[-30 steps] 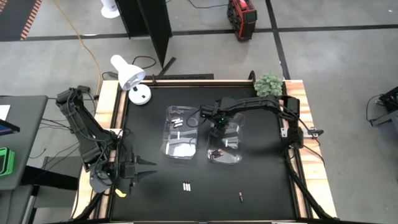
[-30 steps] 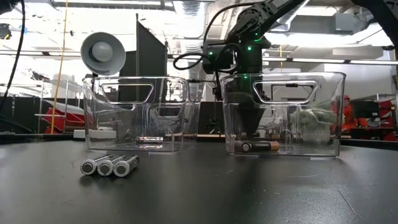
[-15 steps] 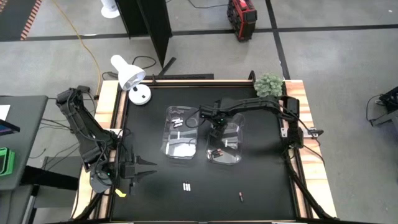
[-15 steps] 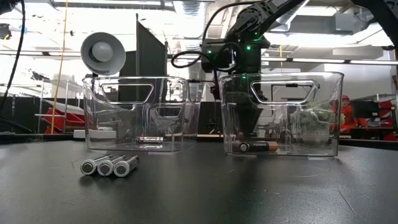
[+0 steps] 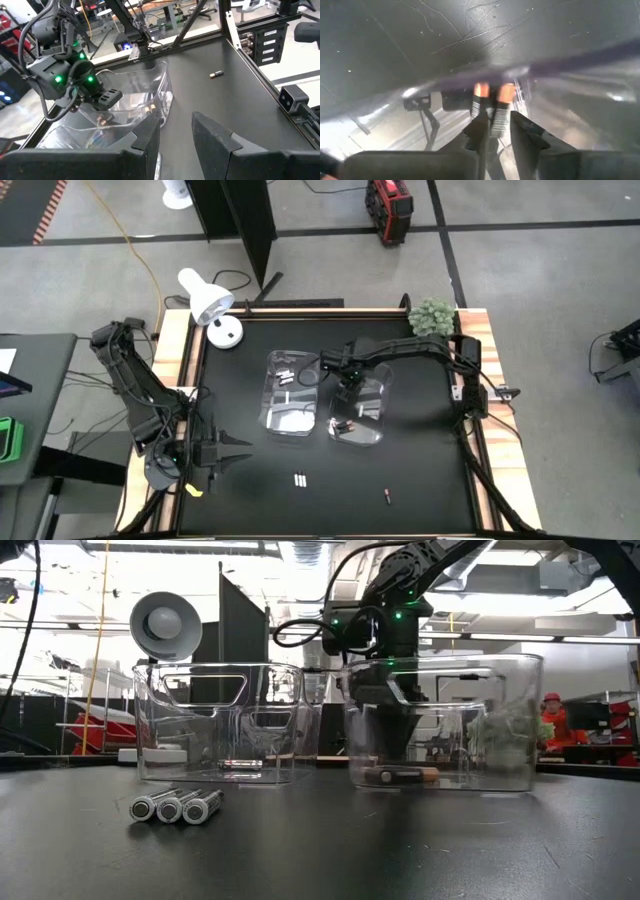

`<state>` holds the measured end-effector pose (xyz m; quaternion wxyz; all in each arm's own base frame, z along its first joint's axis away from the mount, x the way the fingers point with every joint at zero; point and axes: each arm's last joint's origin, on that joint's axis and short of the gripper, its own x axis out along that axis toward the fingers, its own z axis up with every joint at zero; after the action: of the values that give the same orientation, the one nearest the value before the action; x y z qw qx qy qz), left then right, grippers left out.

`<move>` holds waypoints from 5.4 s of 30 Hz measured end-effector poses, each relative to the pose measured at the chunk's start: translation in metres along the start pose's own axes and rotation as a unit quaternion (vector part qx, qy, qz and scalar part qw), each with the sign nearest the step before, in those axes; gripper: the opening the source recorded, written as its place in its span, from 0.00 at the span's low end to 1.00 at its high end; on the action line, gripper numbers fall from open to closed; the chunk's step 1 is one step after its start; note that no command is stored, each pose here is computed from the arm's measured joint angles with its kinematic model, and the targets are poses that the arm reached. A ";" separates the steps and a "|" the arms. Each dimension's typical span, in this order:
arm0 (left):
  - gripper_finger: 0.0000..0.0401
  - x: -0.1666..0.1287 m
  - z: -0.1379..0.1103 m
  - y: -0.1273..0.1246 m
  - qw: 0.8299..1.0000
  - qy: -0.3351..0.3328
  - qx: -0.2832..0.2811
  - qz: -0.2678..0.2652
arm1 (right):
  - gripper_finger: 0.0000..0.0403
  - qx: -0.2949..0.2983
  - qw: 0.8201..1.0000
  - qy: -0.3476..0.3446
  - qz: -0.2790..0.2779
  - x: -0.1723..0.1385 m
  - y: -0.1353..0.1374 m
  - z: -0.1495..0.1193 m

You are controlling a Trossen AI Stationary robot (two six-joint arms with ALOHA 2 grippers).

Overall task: Sort batteries
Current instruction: Put the black battery into the right transparent bin

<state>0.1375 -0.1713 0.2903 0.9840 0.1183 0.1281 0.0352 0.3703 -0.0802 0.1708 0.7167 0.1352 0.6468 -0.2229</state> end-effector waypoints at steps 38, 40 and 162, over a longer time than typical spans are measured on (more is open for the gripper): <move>0.27 0.000 0.000 0.000 1.000 0.000 0.000 0.000 | 0.37 -0.021 0.986 -0.160 0.044 -0.140 0.094 -0.105; 0.27 0.000 0.000 0.000 1.000 0.000 0.000 0.000 | 0.37 -0.013 0.987 -0.154 0.041 -0.143 0.109 -0.126; 0.27 0.000 0.001 0.000 1.000 -0.004 -0.015 0.004 | 0.00 0.119 0.993 0.009 -0.007 -0.045 0.255 -0.243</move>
<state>0.1378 -0.1714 0.2912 0.9860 0.1046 0.1233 0.0403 0.2829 0.2638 0.1607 0.6882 0.2171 0.6231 -0.3017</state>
